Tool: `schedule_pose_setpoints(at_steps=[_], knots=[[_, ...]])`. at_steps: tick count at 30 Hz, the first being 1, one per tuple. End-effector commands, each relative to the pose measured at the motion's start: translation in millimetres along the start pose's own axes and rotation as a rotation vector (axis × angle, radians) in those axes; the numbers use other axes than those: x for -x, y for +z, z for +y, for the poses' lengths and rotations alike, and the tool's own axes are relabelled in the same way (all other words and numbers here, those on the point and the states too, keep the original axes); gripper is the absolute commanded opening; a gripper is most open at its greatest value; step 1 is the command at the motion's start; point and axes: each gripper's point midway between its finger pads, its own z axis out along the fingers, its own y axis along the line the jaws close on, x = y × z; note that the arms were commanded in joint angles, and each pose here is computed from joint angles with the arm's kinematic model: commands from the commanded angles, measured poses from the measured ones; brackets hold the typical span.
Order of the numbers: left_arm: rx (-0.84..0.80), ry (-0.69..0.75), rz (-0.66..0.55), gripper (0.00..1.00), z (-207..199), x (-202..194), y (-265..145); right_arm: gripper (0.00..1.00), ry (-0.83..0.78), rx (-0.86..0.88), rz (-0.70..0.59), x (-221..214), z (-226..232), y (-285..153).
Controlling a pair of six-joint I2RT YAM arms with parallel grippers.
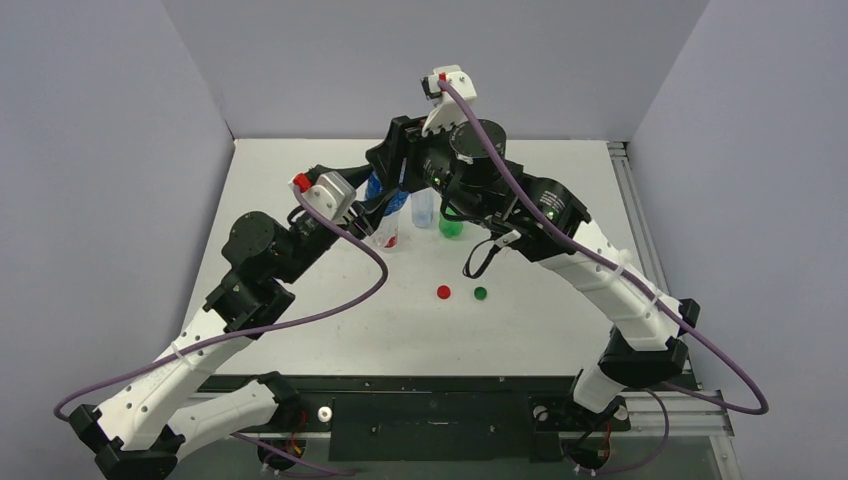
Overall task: Unscrew the bottle caps
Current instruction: Unscrew the bottle cap from the plastic bottle.
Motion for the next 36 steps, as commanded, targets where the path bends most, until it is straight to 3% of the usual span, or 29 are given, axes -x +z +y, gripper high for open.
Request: schedule_pose_setpoints(at_steps=[1, 5, 7, 10, 13, 18, 27, 30, 36], knots=[[0.041, 0.014, -0.074, 0.00, 9.1, 21.5, -1.7, 0.49, 0.024, -0.031, -0.059, 12.0, -1.4, 3.2], [0.035, 0.010, -0.068, 0.00, 7.9, 20.0, -2.6, 0.29, 0.034, -0.024, -0.093, 18.6, -0.9, 0.2], [0.034, 0.009, -0.066, 0.00, 7.6, 19.0, -3.1, 0.27, 0.034, -0.016, -0.104, 20.1, 0.3, -0.9], [0.031, 0.006, -0.062, 0.00, 6.7, 17.2, -3.7, 0.28, 0.027, -0.016, -0.115, 23.9, -0.1, -2.7], [0.027, -0.001, -0.059, 0.00, 5.4, 15.8, -3.3, 0.40, 0.020, -0.013, -0.126, 27.7, -0.3, -5.3], [0.027, -0.006, -0.060, 0.00, 5.5, 16.3, -2.7, 0.42, 0.014, -0.008, -0.133, 30.2, -0.1, -8.2], [0.014, -0.020, -0.067, 0.00, 3.2, 20.8, -2.7, 0.15, 0.012, 0.023, -0.103, 21.2, 5.0, -5.1], [0.002, -0.030, -0.068, 0.00, 1.0, 21.9, -2.8, 0.00, 0.005, 0.026, -0.102, 20.7, 5.2, -4.5], [-0.083, -0.098, -0.089, 0.00, -14.6, 34.5, -4.5, 0.00, -0.046, 0.101, -0.098, 25.4, 14.4, -11.4]])
